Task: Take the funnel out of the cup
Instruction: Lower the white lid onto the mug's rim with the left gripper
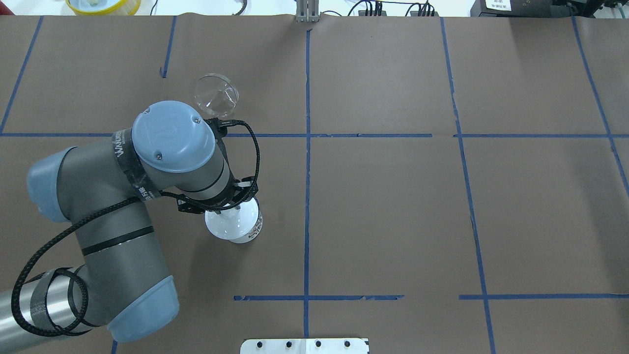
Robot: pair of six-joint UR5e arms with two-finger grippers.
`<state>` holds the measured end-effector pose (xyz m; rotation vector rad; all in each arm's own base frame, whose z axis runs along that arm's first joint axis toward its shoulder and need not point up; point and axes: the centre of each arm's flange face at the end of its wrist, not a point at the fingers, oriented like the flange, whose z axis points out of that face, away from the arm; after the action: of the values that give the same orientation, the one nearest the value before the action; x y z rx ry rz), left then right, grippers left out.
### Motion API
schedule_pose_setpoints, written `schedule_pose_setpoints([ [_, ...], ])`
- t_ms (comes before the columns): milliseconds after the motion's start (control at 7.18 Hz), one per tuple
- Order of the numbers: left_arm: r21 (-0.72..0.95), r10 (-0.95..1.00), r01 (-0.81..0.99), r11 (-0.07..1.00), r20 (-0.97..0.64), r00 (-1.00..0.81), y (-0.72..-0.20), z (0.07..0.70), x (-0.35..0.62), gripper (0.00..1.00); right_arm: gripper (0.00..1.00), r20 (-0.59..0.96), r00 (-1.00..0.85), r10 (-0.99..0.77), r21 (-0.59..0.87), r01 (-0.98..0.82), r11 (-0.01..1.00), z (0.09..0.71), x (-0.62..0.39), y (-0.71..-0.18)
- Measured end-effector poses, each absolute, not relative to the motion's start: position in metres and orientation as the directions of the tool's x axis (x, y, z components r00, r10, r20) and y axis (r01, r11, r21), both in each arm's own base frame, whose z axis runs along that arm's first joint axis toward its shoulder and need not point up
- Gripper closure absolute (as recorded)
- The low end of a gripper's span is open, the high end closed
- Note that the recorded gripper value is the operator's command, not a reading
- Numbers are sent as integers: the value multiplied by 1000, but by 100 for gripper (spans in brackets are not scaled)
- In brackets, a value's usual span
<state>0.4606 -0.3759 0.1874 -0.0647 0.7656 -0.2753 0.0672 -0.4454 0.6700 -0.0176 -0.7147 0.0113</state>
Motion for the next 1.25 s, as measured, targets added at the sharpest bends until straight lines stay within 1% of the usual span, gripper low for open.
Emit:
schedule_pose_setpoints([
  [1254,-149,-261,220,964,-682,683,-381,195,467,100,0,655,755,16,-20,-4,1000,670,67,-445],
])
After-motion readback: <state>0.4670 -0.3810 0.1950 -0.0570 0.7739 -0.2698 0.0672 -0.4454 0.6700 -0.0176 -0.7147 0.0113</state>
